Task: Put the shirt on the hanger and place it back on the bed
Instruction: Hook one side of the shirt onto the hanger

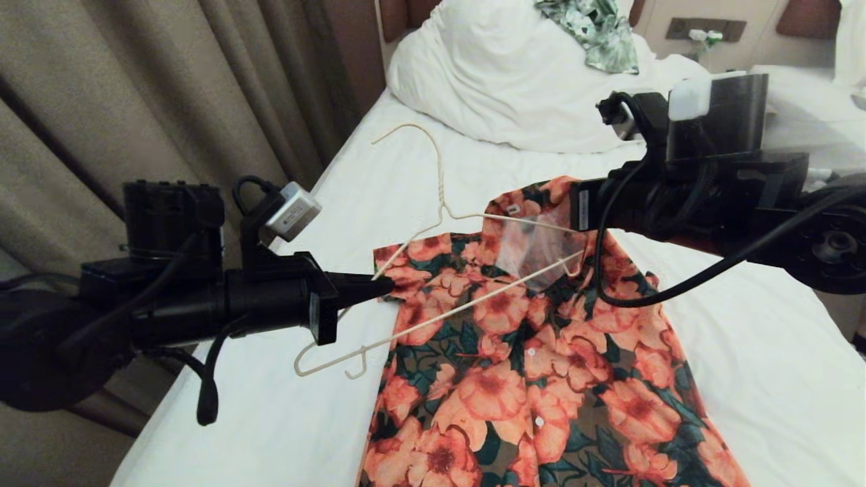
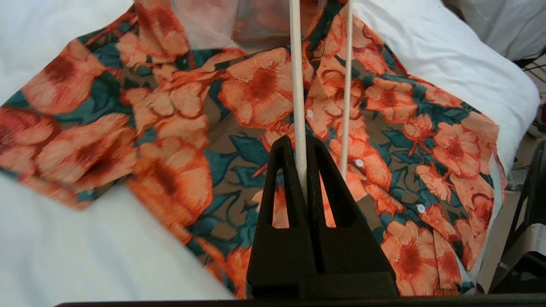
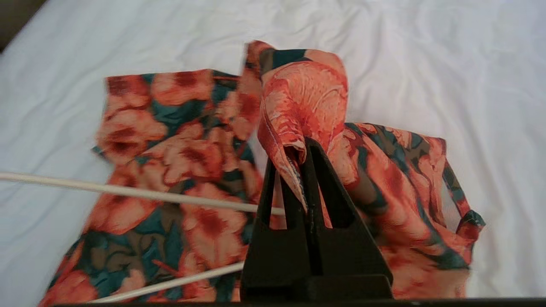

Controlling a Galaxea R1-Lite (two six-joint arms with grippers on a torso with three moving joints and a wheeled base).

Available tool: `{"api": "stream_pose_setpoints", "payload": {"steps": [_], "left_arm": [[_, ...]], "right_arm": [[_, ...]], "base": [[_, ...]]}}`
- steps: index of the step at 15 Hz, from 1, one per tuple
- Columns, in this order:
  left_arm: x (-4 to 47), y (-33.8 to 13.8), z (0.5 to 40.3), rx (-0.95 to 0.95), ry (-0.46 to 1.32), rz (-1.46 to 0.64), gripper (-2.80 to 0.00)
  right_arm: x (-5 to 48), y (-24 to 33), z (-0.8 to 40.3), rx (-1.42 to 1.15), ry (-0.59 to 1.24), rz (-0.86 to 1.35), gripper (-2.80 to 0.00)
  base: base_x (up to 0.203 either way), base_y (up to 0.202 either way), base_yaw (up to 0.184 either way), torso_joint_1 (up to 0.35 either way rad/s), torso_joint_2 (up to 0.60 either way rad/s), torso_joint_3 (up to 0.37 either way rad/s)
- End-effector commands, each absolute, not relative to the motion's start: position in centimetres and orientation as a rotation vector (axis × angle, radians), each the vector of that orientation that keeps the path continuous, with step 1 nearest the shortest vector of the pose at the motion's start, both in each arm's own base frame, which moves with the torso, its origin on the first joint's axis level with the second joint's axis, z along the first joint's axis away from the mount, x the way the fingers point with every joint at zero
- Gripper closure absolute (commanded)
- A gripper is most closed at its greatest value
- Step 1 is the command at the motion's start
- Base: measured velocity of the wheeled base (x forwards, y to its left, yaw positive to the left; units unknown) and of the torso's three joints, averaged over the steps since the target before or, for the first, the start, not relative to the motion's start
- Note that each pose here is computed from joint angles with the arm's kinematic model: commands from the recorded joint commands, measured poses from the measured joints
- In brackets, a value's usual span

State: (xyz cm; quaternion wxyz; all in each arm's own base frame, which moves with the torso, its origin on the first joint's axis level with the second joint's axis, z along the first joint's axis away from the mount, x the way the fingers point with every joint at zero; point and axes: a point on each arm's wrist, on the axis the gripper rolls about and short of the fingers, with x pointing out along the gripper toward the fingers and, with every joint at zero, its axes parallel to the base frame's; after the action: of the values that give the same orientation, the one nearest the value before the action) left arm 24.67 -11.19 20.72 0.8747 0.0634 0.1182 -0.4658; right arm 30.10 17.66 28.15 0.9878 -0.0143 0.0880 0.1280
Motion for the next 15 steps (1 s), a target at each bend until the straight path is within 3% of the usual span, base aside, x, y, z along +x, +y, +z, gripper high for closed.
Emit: {"api": "stream_pose_setpoints", "payload": {"steps": [1, 7, 15], "left_arm": [[25.3, -12.2, 19.5, 0.133, 0.251, -0.998, 0.0], [26.6, -14.6, 18.0, 0.099, 0.15, -0.889, 0.0], [26.1, -13.0, 18.5, 0.203, 0.161, -0.809, 0.0]], "right_arm": [[29.2, 18.4, 28.4, -0.029, 0.17, 0.286, 0.0], [25.9, 18.7, 29.7, -0.026, 0.152, 0.345, 0.0], [24.6, 17.1, 31.3, -0.061, 0.133, 0.317, 0.0]], "base": [[0.0, 0.0, 0.0, 0.0, 0.0, 0.0], [0.0, 0.0, 0.0, 0.0, 0.0, 0.0], [0.0, 0.0, 0.0, 0.0, 0.0, 0.0]]}}
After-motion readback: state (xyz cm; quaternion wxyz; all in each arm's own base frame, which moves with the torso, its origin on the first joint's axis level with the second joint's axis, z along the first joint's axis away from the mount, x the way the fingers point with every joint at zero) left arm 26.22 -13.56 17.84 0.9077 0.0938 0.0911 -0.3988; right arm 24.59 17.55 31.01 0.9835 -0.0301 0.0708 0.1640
